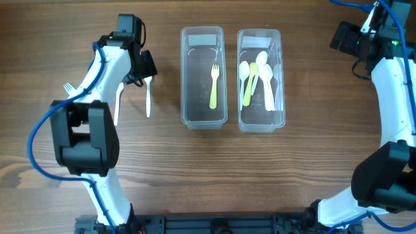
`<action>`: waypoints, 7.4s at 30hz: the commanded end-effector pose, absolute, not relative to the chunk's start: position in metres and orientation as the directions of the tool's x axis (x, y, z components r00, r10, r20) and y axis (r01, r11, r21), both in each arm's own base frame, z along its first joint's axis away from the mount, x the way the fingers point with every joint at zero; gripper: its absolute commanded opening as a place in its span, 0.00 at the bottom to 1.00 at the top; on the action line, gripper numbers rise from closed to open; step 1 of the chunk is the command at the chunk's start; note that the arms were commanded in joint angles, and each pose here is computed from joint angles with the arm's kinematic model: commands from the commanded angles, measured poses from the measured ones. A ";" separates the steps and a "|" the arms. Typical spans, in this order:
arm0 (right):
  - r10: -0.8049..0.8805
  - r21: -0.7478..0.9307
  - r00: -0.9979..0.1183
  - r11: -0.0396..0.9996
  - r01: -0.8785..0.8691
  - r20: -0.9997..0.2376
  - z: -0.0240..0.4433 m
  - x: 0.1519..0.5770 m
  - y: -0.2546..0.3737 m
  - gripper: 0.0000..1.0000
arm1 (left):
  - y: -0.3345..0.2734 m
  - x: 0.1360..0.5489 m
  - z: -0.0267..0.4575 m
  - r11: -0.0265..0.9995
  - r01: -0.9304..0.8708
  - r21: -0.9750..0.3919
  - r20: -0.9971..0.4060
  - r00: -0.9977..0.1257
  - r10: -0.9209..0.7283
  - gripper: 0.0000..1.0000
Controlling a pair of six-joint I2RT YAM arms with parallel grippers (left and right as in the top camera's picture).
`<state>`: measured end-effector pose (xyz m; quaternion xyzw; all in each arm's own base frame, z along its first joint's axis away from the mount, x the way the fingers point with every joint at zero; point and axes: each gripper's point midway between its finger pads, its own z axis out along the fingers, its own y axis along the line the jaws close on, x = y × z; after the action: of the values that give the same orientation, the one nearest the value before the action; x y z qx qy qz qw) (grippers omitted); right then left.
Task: Pack container
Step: 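Move the left gripper back and grasp a white fork by its handle, then carry the white fork into the left container and release it, then return the left gripper and grasp a second white fork, then place the second white fork into the left container, then move the left gripper back and grasp the third white fork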
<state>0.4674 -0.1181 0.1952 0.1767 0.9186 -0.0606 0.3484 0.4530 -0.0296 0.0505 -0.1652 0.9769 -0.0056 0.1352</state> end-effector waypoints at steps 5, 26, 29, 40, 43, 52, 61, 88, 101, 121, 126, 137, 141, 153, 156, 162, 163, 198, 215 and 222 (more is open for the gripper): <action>0.276 0.005 -0.671 0.927 0.376 -0.688 0.209 0.469 -0.121 0.99 | -0.038 0.440 -0.003 0.981 -0.192 -0.032 -0.140 -0.971 -0.194 0.49; 0.276 0.005 -0.671 0.927 0.376 -0.688 0.209 0.469 -0.121 1.00 | -0.046 0.441 -0.007 0.998 -0.040 -0.056 -0.138 -0.989 -0.048 0.15; 0.276 0.005 -0.671 0.927 0.376 -0.688 0.209 0.469 -0.121 1.00 | -0.046 0.442 0.002 0.998 -0.041 -0.057 -0.152 -0.987 -0.049 0.14; 0.277 0.006 -0.671 0.927 0.376 -0.688 0.209 0.469 -0.121 0.99 | -0.051 0.478 0.140 0.983 -0.096 -0.155 -0.461 -0.873 -0.158 0.04; 0.276 0.005 -0.671 0.927 0.376 -0.688 0.209 0.469 -0.121 1.00 | -0.074 0.481 0.186 0.967 -0.039 -0.252 -0.546 -0.819 -0.175 0.04; 0.276 0.005 -0.671 0.927 0.376 -0.688 0.209 0.469 -0.121 1.00 | -0.163 0.457 0.215 0.932 0.089 -0.352 -0.563 -0.816 -0.134 0.04; 0.276 0.005 -0.671 0.927 0.376 -0.688 0.209 0.469 -0.121 1.00 | -0.212 0.447 0.185 0.935 0.165 -0.315 -0.533 -0.845 -0.030 0.04; 0.276 0.005 -0.671 0.927 0.376 -0.688 0.209 0.469 -0.121 1.00 | -0.037 0.455 0.189 0.985 -0.148 0.089 -0.548 -0.833 -0.076 0.47; 0.276 0.005 -0.671 0.927 0.376 -0.688 0.209 0.469 -0.121 1.00 | 0.059 0.425 0.154 0.961 -0.268 0.070 -0.375 -0.900 -0.223 0.41; 0.276 0.005 -0.671 0.927 0.376 -0.688 0.209 0.469 -0.121 1.00 | 0.039 0.393 0.049 0.991 -0.133 0.023 -0.280 -0.952 -0.122 0.41; 0.276 0.005 -0.671 0.927 0.376 -0.688 0.209 0.469 -0.121 1.00 | 0.046 0.391 0.035 0.988 -0.148 0.040 -0.287 -0.949 -0.130 0.41; 0.276 0.005 -0.671 0.927 0.376 -0.688 0.209 0.469 -0.121 0.99 | 0.068 0.390 -0.008 0.979 -0.200 0.041 -0.233 -0.955 -0.185 0.41; 0.276 0.005 -0.671 0.927 0.376 -0.688 0.209 0.469 -0.121 1.00 | 0.066 0.395 -0.011 0.980 -0.197 0.027 -0.242 -0.952 -0.184 0.41; 0.276 0.005 -0.671 0.927 0.376 -0.688 0.209 0.469 -0.121 1.00 | 0.058 0.397 -0.009 0.982 -0.186 -0.017 -0.247 -0.951 -0.185 0.04; 0.276 0.005 -0.671 0.927 0.376 -0.688 0.209 0.469 -0.121 1.00 | 0.062 0.412 0.016 0.982 -0.187 -0.012 -0.308 -0.934 -0.182 0.04; 0.276 0.005 -0.671 0.927 0.376 -0.688 0.209 0.469 -0.121 0.99 | 0.053 0.458 0.127 0.986 -0.156 -0.057 -0.515 -0.842 -0.163 0.04; 0.276 0.005 -0.671 0.927 0.376 -0.688 0.209 0.469 -0.121 0.99 | 0.044 0.465 0.149 0.989 -0.127 -0.078 -0.549 -0.822 -0.149 0.04; 0.276 0.005 -0.671 0.927 0.376 -0.688 0.209 0.469 -0.121 1.00 | -0.219 0.449 0.126 0.931 0.209 -0.299 -0.487 -0.872 0.040 0.54; 0.276 0.005 -0.671 0.927 0.376 -0.688 0.209 0.469 -0.121 1.00 | 0.054 0.425 0.167 0.984 -0.170 0.056 -0.442 -0.888 -0.128 0.60; 0.276 0.005 -0.671 0.927 0.376 -0.688 0.209 0.469 -0.121 1.00 | 0.097 0.418 0.146 0.963 -0.264 0.053 -0.394 -0.892 -0.223 0.54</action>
<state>0.4673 -0.1181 0.1952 0.1767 0.9186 -0.0606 0.3482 0.4189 0.0888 0.1649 -0.1276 0.9657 0.0506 0.2206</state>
